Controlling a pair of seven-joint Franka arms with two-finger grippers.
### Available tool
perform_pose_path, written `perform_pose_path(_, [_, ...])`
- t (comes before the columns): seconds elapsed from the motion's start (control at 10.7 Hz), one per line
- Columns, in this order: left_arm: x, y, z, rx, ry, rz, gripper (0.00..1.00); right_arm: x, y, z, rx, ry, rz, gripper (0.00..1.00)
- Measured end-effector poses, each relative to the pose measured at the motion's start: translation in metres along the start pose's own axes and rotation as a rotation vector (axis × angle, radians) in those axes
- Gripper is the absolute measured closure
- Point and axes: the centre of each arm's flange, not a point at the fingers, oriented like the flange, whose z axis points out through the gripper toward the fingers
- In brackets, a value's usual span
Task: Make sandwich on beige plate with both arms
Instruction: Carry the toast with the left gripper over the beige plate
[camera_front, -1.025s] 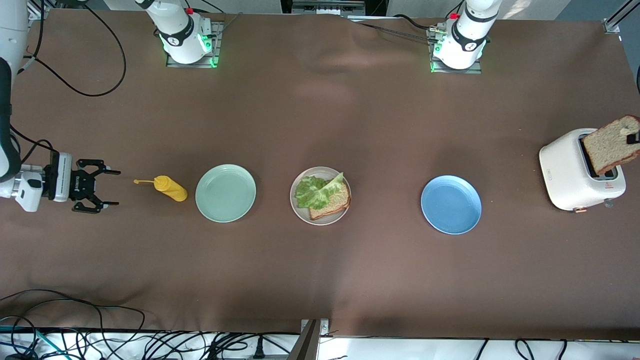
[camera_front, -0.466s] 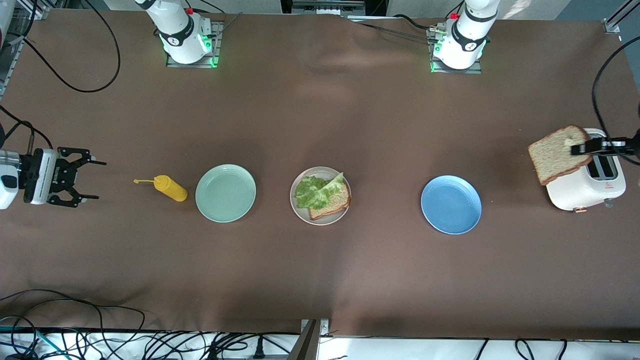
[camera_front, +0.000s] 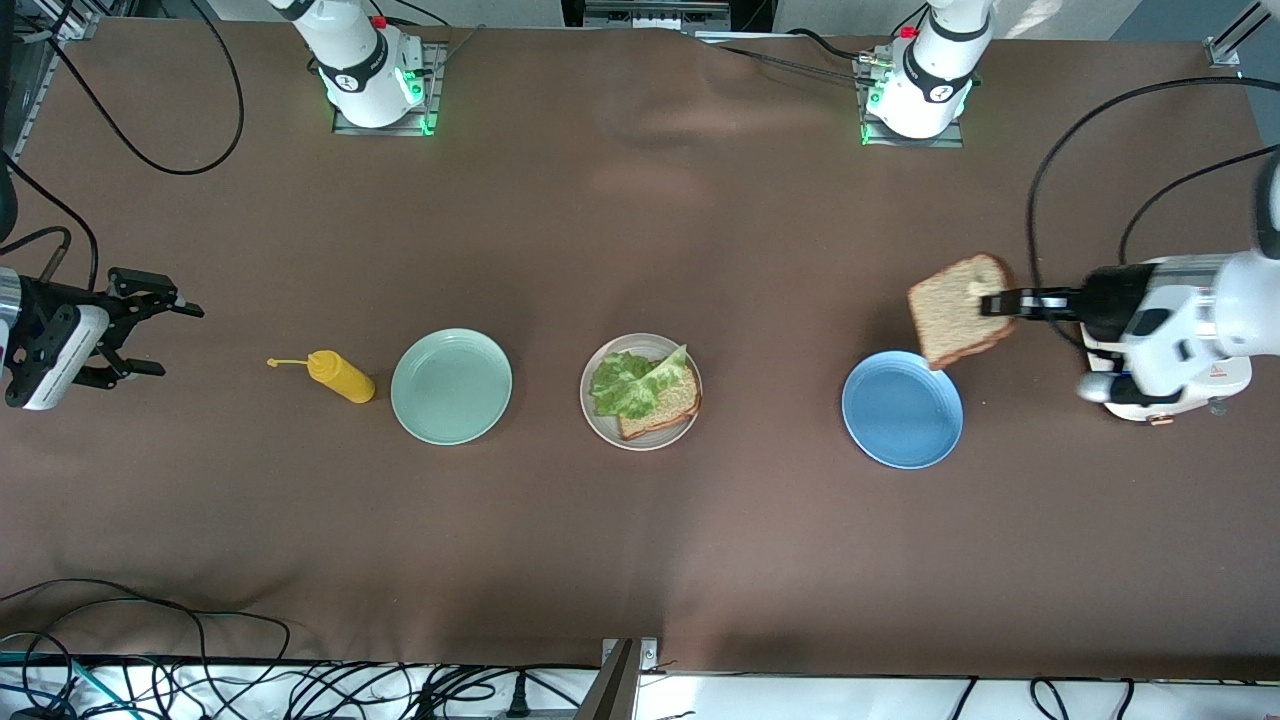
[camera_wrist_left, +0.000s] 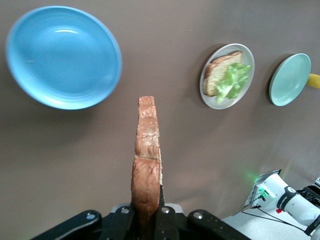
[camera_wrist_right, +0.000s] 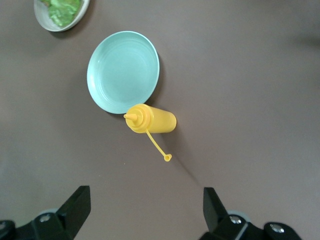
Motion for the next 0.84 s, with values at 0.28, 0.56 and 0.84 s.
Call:
perform_pose_path(0.28, [0.018, 0.074, 0.052, -0.105, 0.016, -0.026, 0.91, 0.023, -0.03, -0.017, -0.138, -0.103, 0.166, 0.0])
perform_pose_path(0.56, [0.047, 0.11, 0.113, -0.163, 0.034, -0.015, 0.91, 0.043, -0.088, -0.048, -0.254, -0.124, 0.425, 0.0])
perform_pose_path(0.84, [0.065, 0.151, 0.177, -0.234, 0.069, -0.019, 0.91, 0.042, -0.14, -0.066, -0.279, -0.151, 0.696, 0.0])
